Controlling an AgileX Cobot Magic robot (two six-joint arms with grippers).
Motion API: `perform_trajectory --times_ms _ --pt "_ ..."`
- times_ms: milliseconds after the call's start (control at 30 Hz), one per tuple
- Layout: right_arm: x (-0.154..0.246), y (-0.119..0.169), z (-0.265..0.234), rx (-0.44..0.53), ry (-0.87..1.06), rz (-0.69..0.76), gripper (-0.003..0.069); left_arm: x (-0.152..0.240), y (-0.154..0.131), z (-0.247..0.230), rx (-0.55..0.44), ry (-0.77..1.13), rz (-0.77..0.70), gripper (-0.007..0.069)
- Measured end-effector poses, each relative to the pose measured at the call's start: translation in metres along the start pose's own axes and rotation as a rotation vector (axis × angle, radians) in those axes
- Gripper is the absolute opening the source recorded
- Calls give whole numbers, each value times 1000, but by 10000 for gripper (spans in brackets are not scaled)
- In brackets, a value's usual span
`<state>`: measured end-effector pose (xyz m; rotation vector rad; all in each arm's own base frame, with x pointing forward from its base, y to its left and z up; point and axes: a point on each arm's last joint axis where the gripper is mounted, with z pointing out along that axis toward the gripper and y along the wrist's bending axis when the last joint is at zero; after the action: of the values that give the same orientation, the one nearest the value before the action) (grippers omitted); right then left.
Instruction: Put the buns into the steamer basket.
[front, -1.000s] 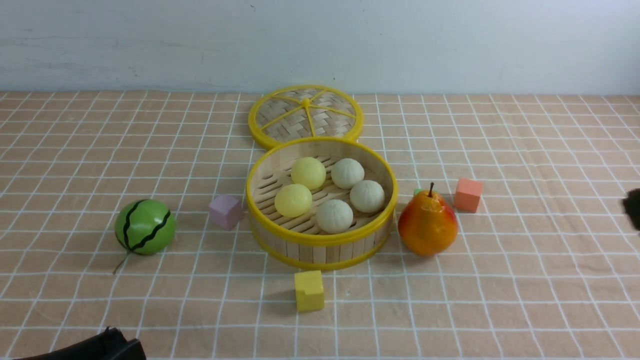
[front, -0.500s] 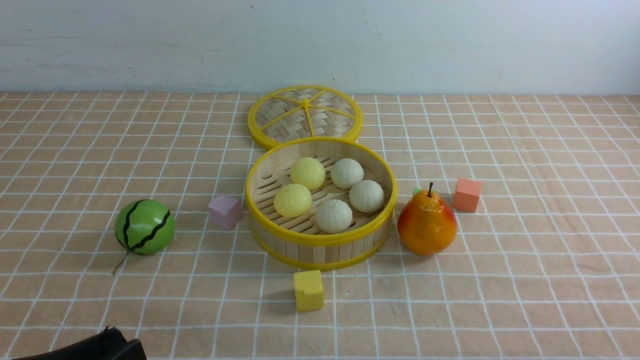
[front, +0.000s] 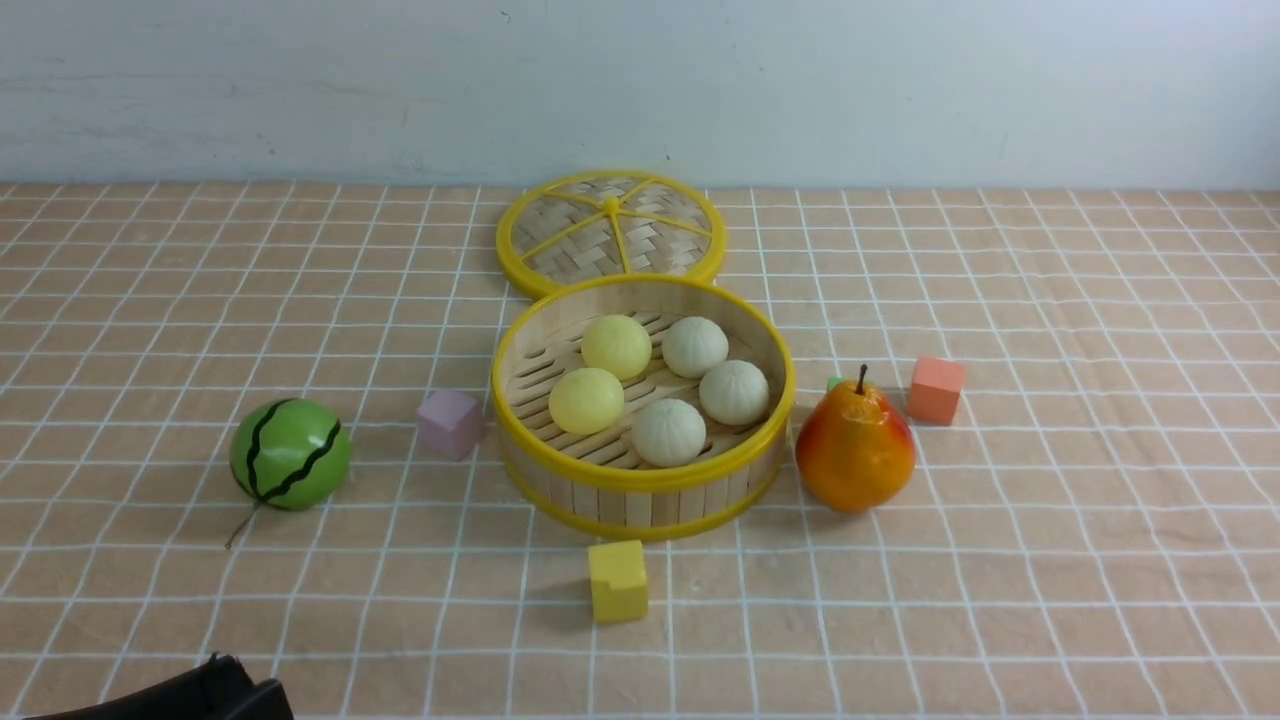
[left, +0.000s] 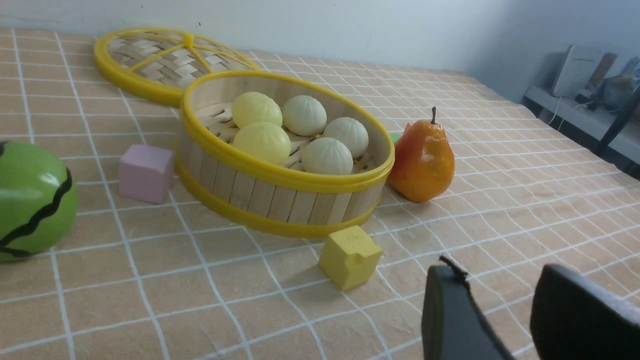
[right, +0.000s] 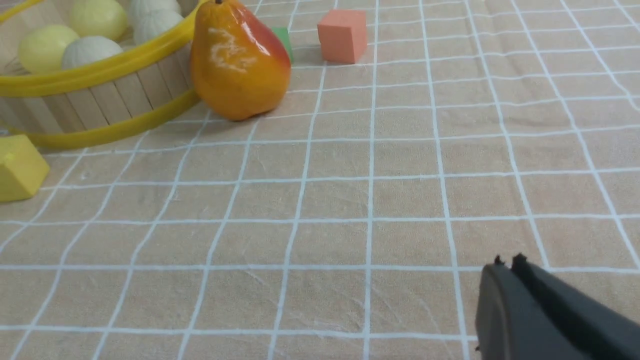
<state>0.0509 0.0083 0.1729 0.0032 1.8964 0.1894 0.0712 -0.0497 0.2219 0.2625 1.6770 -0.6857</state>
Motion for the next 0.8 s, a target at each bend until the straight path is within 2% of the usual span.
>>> perform_trajectory --times_ms 800 --pt "0 0 0 -2 1 7 18 0 0 0 0 0 0 237"
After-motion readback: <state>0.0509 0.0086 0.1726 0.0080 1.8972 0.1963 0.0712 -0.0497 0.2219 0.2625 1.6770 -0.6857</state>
